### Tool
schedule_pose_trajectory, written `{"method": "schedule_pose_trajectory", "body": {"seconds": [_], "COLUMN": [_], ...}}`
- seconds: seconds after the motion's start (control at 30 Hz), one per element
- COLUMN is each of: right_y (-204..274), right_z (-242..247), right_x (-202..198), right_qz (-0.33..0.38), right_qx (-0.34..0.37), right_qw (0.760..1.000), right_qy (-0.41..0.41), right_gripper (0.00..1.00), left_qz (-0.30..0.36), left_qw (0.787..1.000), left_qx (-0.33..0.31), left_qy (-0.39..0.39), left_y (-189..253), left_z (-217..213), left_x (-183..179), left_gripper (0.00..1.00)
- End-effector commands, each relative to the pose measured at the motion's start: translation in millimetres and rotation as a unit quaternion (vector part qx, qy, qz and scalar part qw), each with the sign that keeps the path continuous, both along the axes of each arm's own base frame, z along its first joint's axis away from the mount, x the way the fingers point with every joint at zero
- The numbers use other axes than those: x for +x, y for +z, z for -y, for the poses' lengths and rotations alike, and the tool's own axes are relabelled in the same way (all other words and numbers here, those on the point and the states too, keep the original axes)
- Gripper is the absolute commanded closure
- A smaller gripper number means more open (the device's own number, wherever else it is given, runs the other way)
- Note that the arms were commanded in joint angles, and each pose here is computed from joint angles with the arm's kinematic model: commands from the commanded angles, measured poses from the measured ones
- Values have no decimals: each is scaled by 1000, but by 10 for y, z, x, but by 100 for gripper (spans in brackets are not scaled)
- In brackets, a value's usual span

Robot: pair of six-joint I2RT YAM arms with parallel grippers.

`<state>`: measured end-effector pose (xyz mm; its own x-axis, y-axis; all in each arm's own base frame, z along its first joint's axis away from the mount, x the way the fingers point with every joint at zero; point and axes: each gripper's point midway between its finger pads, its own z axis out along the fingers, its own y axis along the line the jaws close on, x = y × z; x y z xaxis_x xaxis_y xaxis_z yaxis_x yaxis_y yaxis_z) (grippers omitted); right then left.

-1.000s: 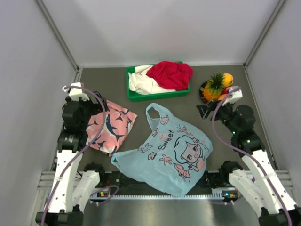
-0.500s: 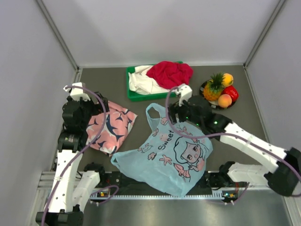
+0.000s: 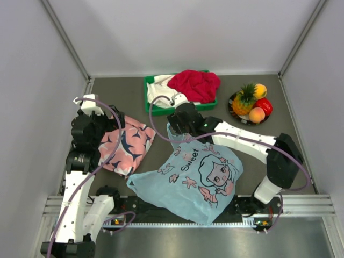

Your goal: Place the fruits into the plastic bag

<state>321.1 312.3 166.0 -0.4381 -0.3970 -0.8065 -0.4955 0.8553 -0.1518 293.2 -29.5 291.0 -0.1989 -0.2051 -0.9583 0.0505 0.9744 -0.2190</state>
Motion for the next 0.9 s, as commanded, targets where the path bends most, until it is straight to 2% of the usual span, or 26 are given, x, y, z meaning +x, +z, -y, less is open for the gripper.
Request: {"method": "schedule_pose_trajectory", "body": {"seconds": [0.0,0.3,0.6,0.8,0.83,0.87], "right_y": [133,-231,-419,-484,-460,-384], "right_z": [-101,-15,107,224,241,238], "right_x": [190,292,322,378,384,394], "right_qz": [23,5,0,-20,-18,-13], "right_qx": [2,-57,-87,-78,-78,-70], "right_qw": [999,995,990,987,986,987], "right_qy": [-41,-85,-111,-140,-144,-147], "right_gripper": [27,29,39,67,78,83], "left_qz": [19,18,18,14,15,15], "left_qw": [1000,1000,1000,1000,1000,1000], "left_qx": [4,4,5,5,4,4], "left_qy": [-4,-4,-7,-11,-10,-10], "left_y": [68,68,64,44,47,48], "left_z": [13,15,31,50,51,51], "left_x": [51,48,45,49,50,50], "left_gripper": [1,1,1,1,1,1]}}
